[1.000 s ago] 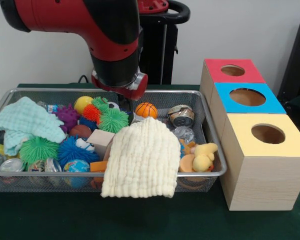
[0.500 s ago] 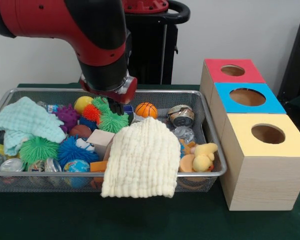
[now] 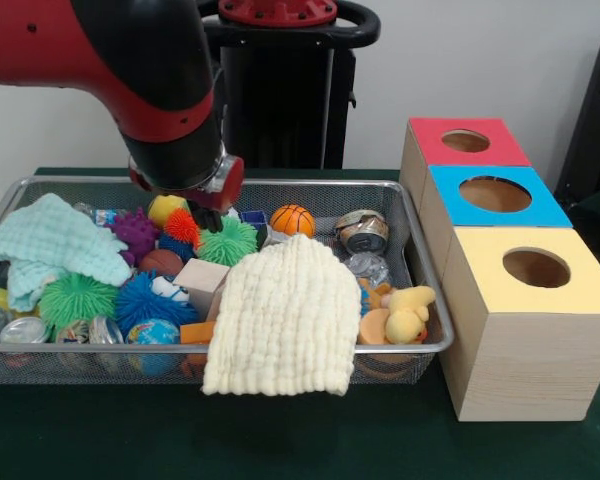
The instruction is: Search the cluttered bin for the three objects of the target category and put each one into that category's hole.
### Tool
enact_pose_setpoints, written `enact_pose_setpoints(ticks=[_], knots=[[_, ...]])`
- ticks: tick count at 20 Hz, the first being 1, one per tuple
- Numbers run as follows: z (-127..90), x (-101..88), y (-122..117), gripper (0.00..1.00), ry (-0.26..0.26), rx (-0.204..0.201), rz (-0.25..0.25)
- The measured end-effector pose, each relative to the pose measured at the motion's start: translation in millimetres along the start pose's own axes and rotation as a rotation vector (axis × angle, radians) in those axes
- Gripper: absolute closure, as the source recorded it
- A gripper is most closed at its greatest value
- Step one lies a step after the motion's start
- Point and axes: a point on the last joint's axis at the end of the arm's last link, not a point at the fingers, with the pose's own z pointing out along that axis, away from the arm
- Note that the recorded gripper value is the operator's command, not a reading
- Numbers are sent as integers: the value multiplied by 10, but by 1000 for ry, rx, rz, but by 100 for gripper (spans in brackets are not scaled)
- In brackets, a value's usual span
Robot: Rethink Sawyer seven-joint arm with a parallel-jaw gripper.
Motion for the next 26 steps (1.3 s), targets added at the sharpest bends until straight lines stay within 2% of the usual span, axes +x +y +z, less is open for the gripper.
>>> enact_pose_setpoints(ticks=[8,15,26], knots=[[24,-141,-112,100,16,3,-84],[43,-273,-117,100,21,9,-145],[29,-483,-96,100,34,-5,-212]])
